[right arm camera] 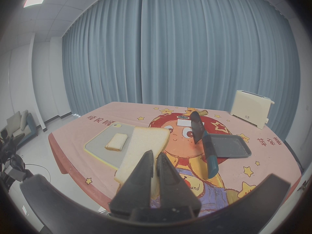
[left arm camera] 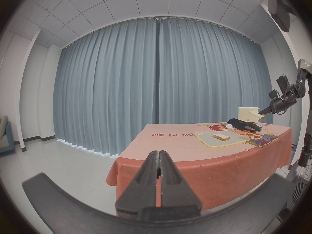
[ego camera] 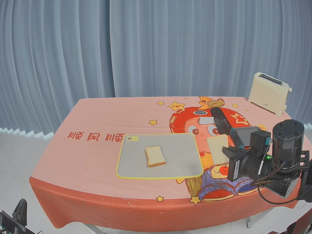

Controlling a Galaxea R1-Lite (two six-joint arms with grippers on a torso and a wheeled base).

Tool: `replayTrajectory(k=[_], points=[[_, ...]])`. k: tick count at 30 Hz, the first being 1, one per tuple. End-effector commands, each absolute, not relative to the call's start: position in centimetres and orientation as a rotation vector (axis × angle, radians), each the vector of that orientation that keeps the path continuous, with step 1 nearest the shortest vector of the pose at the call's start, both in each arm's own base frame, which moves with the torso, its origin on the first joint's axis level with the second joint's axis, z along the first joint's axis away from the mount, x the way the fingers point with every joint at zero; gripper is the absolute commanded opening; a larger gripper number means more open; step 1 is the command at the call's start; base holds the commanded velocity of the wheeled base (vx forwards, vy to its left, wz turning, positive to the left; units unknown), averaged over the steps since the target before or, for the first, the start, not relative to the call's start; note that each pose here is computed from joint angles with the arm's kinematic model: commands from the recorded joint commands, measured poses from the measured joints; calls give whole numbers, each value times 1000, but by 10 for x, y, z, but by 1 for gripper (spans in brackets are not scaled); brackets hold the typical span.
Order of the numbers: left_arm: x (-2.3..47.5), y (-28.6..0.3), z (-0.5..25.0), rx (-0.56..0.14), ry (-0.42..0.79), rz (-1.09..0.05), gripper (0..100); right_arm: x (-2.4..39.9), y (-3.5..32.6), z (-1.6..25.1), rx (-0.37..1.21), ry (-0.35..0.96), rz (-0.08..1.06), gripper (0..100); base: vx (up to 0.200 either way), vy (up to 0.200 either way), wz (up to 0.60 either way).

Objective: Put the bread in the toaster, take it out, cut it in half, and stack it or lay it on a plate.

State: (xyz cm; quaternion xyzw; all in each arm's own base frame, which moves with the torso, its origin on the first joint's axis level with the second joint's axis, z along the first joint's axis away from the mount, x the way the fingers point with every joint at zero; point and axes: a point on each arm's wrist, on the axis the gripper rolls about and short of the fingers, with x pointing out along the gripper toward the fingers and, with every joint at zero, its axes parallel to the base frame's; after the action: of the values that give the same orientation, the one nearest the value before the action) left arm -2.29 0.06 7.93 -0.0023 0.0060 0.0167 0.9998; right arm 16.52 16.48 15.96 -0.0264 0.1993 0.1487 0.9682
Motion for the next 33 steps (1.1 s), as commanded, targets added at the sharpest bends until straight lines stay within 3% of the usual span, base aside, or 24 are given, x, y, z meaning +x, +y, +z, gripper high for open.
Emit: replayTrajectory(k=[1, 8, 33], points=[[-23, 1, 75, -4, 11, 34, 0, 166, 165, 158, -57, 408, 300, 0, 0, 0, 0], [-23, 1, 75, -6, 11, 34, 0, 167, 166, 156, -60, 411, 300, 0, 0, 0, 0], [-23, 1, 75, -6, 6, 35, 0, 165, 165, 154, -66, 416, 296, 0, 0, -200, 0]])
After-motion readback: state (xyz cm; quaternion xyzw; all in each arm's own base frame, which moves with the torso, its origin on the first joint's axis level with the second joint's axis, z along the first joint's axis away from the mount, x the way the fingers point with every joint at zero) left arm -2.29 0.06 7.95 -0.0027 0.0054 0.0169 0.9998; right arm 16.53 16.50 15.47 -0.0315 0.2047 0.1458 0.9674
